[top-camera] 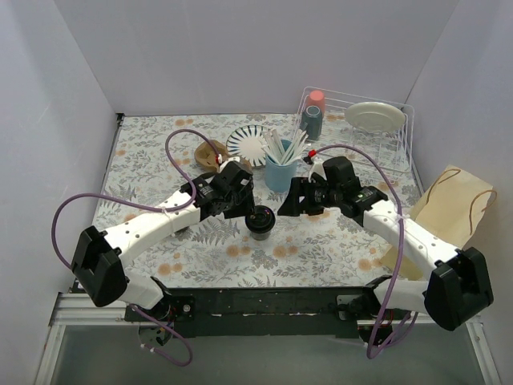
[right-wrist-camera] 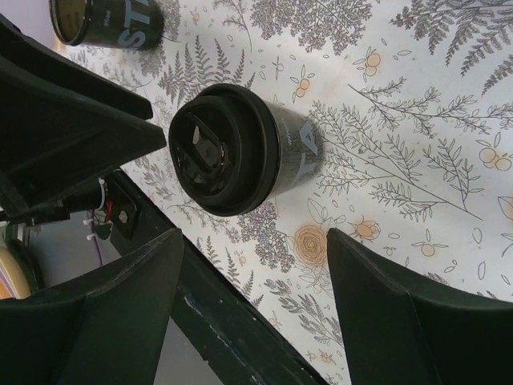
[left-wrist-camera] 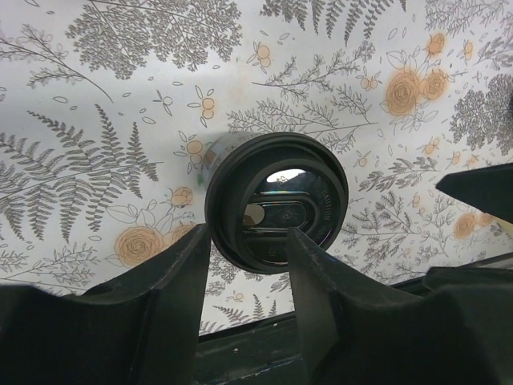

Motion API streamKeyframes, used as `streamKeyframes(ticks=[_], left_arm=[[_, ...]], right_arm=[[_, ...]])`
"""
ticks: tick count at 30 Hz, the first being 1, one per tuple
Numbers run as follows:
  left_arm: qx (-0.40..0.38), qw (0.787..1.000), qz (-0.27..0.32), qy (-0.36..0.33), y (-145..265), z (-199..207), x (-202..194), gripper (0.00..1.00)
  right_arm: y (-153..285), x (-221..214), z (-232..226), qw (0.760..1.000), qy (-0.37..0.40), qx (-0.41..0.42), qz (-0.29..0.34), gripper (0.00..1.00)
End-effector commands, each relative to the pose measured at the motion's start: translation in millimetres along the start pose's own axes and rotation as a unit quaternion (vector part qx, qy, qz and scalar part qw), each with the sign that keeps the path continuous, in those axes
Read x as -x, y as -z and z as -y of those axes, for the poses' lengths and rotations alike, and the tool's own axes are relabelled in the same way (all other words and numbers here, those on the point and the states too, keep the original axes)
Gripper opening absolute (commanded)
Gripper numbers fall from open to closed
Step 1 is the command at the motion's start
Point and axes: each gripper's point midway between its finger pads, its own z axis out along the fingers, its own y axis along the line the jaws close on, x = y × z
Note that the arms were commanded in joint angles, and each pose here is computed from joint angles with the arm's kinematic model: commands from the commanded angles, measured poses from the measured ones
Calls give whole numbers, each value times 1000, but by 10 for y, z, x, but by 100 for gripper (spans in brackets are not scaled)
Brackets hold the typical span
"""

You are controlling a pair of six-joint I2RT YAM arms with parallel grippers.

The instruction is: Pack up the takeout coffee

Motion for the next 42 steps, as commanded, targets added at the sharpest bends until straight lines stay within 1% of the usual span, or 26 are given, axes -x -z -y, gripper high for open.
streamKeyframes(ticks=[1, 4, 10, 15, 25, 29, 31, 32, 35, 36, 39, 42], left_arm=[[-49, 999, 2, -1, 13, 143, -18, 43], [-39, 999, -2, 1, -41, 92, -56, 42], [-20, 1000, -8, -1, -151, -6, -133, 40], [-15, 1000, -12, -1, -219, -73, -206, 36], [-3, 1000, -29, -1, -341, -184, -357, 35], [1, 999, -34, 0, -378, -216, -404, 34], [3, 999, -37, 1, -394, -240, -438, 34], [3, 999, -37, 1, -397, -242, -441, 34], [9, 999, -46, 2, -425, -285, -498, 34], [13, 999, -50, 2, -437, -313, -526, 34], [19, 999, -49, 5, -437, -356, -549, 34], [24, 998, -52, 7, -443, -403, -586, 34]], right_arm=[[-124, 175, -84, 1000, 13, 5, 21, 78], [-185, 152, -75, 1000, 14, 6, 14, 75], [-310, 98, -68, 1000, 15, 13, 0, 74], [-367, 122, -108, 1000, 17, 17, 0, 74], [-569, 76, -97, 1000, 18, 16, -14, 73], [-640, 68, -33, 1000, 24, -5, -18, 73], [-673, 63, -6, 999, 26, -12, -17, 72], [-691, 44, 10, 999, 26, -13, -18, 70], [-736, -27, 103, 999, 22, -25, -23, 61], [-745, -49, 153, 999, 20, -35, -21, 54], [-759, -220, 291, 998, 12, -50, -34, 46], [-760, -361, 385, 998, 5, -56, -43, 42]])
